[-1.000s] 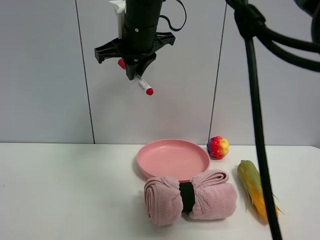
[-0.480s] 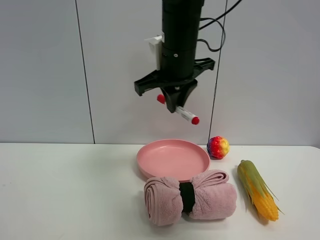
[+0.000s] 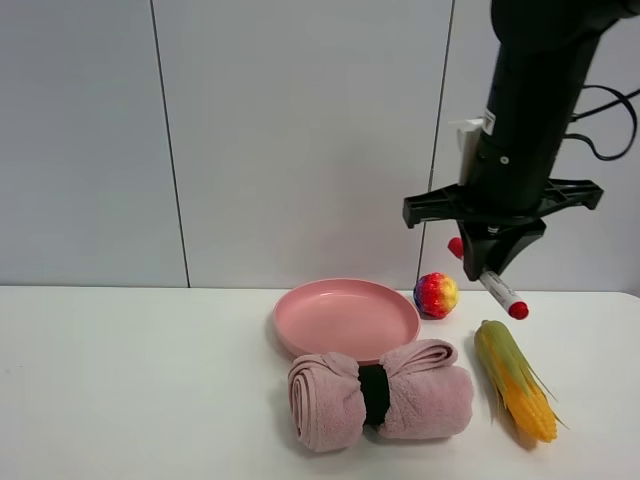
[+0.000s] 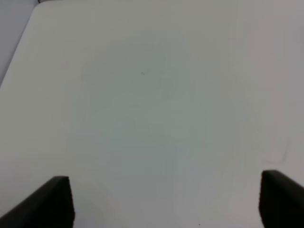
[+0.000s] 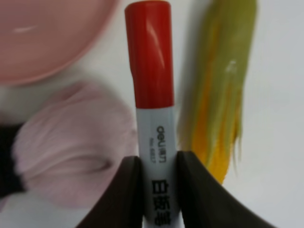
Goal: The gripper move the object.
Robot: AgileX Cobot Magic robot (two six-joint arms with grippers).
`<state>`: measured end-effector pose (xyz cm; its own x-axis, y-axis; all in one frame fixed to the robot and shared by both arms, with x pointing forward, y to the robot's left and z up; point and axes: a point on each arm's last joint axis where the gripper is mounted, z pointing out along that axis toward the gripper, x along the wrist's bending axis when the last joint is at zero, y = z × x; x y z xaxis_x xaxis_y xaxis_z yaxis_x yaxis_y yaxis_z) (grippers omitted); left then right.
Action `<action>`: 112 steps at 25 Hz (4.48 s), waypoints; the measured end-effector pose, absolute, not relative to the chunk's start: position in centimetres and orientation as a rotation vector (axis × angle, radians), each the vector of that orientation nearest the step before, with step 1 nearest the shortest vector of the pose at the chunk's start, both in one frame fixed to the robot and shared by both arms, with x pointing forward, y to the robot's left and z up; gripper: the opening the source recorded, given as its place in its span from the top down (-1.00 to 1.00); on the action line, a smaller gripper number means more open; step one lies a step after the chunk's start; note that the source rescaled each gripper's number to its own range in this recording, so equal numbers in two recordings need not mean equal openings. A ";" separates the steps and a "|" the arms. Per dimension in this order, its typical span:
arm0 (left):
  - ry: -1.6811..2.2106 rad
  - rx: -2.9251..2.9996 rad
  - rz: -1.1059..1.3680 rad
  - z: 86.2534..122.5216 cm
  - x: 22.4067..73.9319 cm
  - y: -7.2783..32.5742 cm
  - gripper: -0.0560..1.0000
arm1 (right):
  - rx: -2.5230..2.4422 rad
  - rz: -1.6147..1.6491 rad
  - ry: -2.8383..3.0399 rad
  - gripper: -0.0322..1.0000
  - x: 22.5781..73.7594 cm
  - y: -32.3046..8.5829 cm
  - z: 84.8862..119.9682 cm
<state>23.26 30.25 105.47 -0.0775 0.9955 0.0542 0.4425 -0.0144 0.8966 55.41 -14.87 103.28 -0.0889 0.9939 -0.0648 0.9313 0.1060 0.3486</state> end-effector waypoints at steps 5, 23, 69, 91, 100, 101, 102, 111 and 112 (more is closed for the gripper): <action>1.593 1.525 1.050 105.5 23.3 30.2 -1.00 | 1.937 0.389 2.002 0.94 56.4 -17.7 101.4; 1.593 1.525 1.050 105.5 23.3 30.2 -1.00 | 1.956 0.438 1.969 0.94 59.6 -18.2 94.3; 1.593 1.525 1.050 105.5 23.3 30.2 -1.00 | 1.918 0.544 1.993 0.60 61.6 -17.0 88.2; 1.593 1.525 1.050 105.5 23.3 30.2 -1.00 | 1.655 0.734 1.932 -0.41 59.6 -18.1 100.7; 1.593 1.525 1.050 105.5 23.3 30.2 -1.00 | 1.460 0.945 1.759 -0.42 52.1 -21.1 113.8; 1.593 1.525 1.050 105.5 23.3 30.2 -1.00 | 1.445 0.932 1.772 -0.42 51.1 -21.5 114.5; 1.593 1.525 1.050 105.5 23.3 30.2 -1.00 | 1.442 0.932 1.782 -0.42 50.3 -21.8 115.1; 1.593 1.525 1.050 105.5 23.3 30.2 -1.00 | 1.458 0.895 1.849 -0.42 44.2 -25.4 112.2; 1.593 1.525 1.050 105.5 23.3 30.2 -1.00 | 1.486 0.885 1.833 -0.42 43.4 -26.0 111.5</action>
